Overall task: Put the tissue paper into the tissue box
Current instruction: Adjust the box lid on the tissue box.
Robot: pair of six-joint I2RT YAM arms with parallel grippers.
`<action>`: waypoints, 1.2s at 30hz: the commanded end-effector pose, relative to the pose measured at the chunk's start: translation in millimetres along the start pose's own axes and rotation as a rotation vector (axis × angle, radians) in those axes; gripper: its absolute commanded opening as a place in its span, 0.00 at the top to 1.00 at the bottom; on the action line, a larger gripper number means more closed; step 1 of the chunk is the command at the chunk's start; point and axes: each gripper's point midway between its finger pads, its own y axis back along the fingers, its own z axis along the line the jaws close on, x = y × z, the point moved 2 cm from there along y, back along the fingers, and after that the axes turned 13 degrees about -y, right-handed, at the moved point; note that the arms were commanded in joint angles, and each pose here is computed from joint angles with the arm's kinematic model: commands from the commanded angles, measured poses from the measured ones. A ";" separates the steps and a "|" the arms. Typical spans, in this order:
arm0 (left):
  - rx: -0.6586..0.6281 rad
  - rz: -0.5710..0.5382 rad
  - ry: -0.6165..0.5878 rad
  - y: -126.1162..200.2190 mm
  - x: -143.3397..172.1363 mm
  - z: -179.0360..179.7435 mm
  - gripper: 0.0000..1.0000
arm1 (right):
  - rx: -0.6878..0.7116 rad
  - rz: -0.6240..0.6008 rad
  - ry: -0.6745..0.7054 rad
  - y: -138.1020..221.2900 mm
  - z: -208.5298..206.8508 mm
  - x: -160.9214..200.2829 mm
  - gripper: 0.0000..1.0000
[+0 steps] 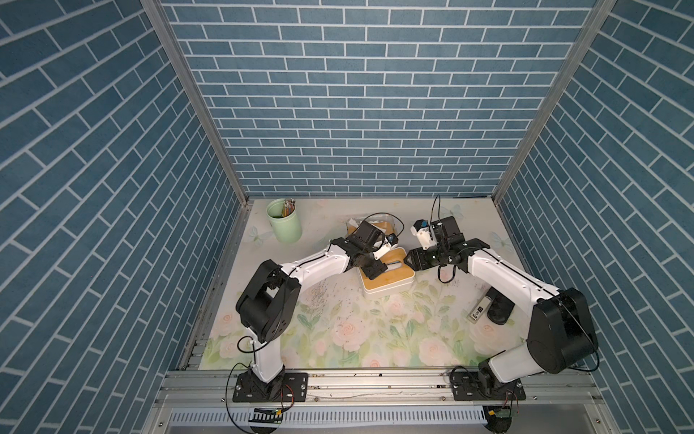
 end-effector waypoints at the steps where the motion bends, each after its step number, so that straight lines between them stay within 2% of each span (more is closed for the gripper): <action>1: 0.101 -0.017 -0.031 -3.0 -1.7 -10.7 0.35 | 0.011 -0.040 -0.026 15.2 -6.1 4.8 0.35; 4: 0.131 -0.034 -0.027 -3.6 -0.6 -18.2 0.53 | 0.040 -0.081 -0.099 22.5 -26.5 14.0 0.34; 8: 0.098 -0.068 -0.015 3.4 -1.5 -13.1 0.75 | 0.132 -0.135 -0.191 30.1 -61.5 30.5 0.34; 10: 0.077 -0.083 0.007 6.5 -3.1 -7.1 0.83 | 0.156 -0.143 -0.211 27.9 -68.8 41.4 0.35; 13: 0.055 -0.096 0.047 9.8 -5.0 -3.2 0.92 | 0.079 -0.139 -0.240 18.4 -63.5 55.8 0.35; 16: 0.052 -0.125 0.081 12.6 -8.0 -3.5 1.00 | -0.130 -0.120 -0.252 6.2 -38.4 63.3 0.36; 19: 0.046 -0.147 0.094 15.6 -8.6 -5.0 1.00 | -0.265 -0.098 -0.270 0.3 -22.8 68.8 0.35; 24: 0.043 -0.145 0.098 17.9 -6.4 -5.6 1.00 | -0.348 -0.102 -0.306 -6.4 -16.2 70.7 0.34; 32: 0.098 -0.153 0.100 15.5 -5.5 -15.5 1.00 | -0.406 -0.086 -0.382 -25.3 -18.6 70.7 0.35; 36: 0.158 -0.194 0.089 20.6 -11.3 -24.7 1.00 | -0.402 -0.064 -0.465 -37.9 -26.8 77.9 0.38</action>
